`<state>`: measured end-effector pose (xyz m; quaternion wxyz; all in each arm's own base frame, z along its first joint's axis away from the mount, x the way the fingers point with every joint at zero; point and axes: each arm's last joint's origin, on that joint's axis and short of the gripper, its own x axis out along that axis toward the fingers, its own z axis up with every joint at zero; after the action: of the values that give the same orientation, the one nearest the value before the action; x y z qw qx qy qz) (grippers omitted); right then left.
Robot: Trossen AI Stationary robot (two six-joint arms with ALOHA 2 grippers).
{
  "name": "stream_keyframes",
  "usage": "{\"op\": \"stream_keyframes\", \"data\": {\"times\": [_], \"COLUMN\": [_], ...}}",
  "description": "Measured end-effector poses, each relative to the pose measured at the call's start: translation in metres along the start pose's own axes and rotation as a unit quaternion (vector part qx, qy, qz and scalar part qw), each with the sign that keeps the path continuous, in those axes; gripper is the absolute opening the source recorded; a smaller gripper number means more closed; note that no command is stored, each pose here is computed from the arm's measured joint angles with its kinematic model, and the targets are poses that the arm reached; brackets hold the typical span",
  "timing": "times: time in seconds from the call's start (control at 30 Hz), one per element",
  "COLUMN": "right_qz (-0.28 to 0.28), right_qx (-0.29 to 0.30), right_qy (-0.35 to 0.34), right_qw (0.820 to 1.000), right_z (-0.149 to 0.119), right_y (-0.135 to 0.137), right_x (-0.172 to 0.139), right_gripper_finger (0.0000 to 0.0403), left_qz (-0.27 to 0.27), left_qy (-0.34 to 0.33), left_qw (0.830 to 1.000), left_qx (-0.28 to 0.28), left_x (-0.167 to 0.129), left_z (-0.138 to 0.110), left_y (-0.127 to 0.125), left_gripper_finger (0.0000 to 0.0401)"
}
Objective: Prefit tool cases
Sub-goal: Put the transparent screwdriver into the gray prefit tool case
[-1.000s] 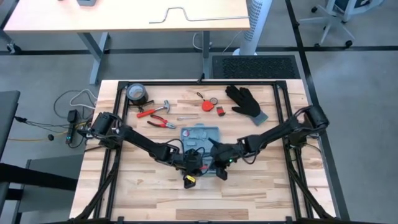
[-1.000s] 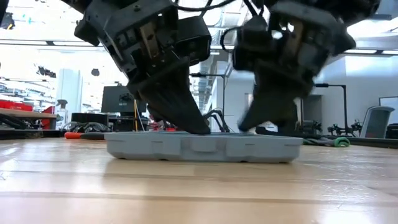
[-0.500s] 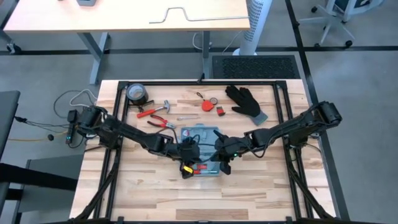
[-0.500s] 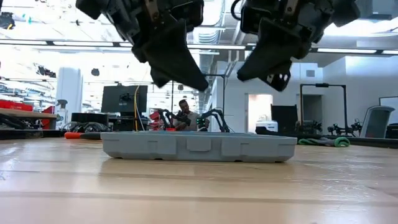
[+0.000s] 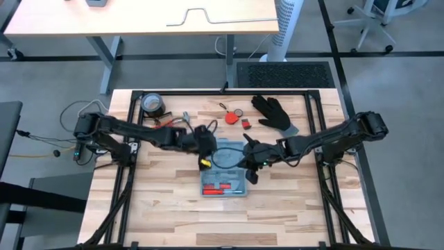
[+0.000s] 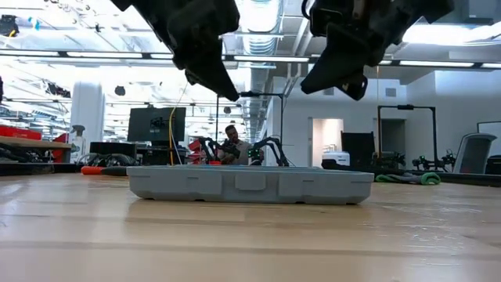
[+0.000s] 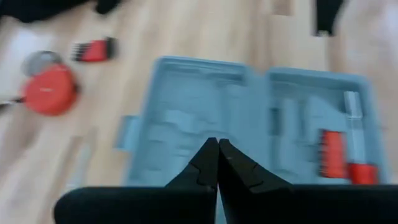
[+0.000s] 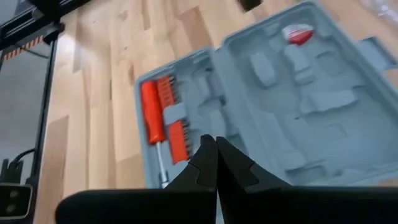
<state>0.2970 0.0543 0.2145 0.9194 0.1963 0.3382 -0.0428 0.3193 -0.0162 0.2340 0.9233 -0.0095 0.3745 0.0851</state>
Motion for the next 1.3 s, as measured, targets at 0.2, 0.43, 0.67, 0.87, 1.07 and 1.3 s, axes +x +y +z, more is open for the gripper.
{"op": "stream_keyframes", "data": {"times": [0.2,0.43,0.67,0.87,1.07,1.3], "right_qz": [-0.025,-0.047,-0.073,-0.093,-0.108,-0.114], "right_qx": [0.017,0.037,0.056,0.062,0.061,0.056], "right_qy": [-0.008,-0.016,-0.027,-0.033,-0.033,-0.033], "right_qw": [1.0,0.998,0.995,0.993,0.992,0.991], "right_z": [0.008,0.016,0.025,0.03,0.033,0.034], "right_y": [-0.015,-0.032,-0.052,-0.068,-0.078,-0.083], "right_x": [0.0,0.0,-0.001,-0.002,-0.003,-0.004], "right_gripper_finger": [0.0011,0.0011,0.0012,0.0012,0.0012,0.0012], "left_qz": [0.036,0.038,0.037,-0.002,-0.061,-0.053], "left_qy": [0.01,0.035,0.074,0.121,0.144,0.151], "left_qw": [0.999,0.997,0.996,0.992,0.987,0.987], "left_qx": [0.021,0.05,0.027,-0.033,-0.048,-0.002], "left_x": [0.002,0.008,0.015,0.029,0.041,0.048], "left_z": [0.003,-0.002,-0.022,-0.048,-0.061,-0.059], "left_y": [0.042,0.098,0.156,0.191,0.192,0.181], "left_gripper_finger": [0.0,0.0,0.0,0.0009,0.0075,0.0167]}}
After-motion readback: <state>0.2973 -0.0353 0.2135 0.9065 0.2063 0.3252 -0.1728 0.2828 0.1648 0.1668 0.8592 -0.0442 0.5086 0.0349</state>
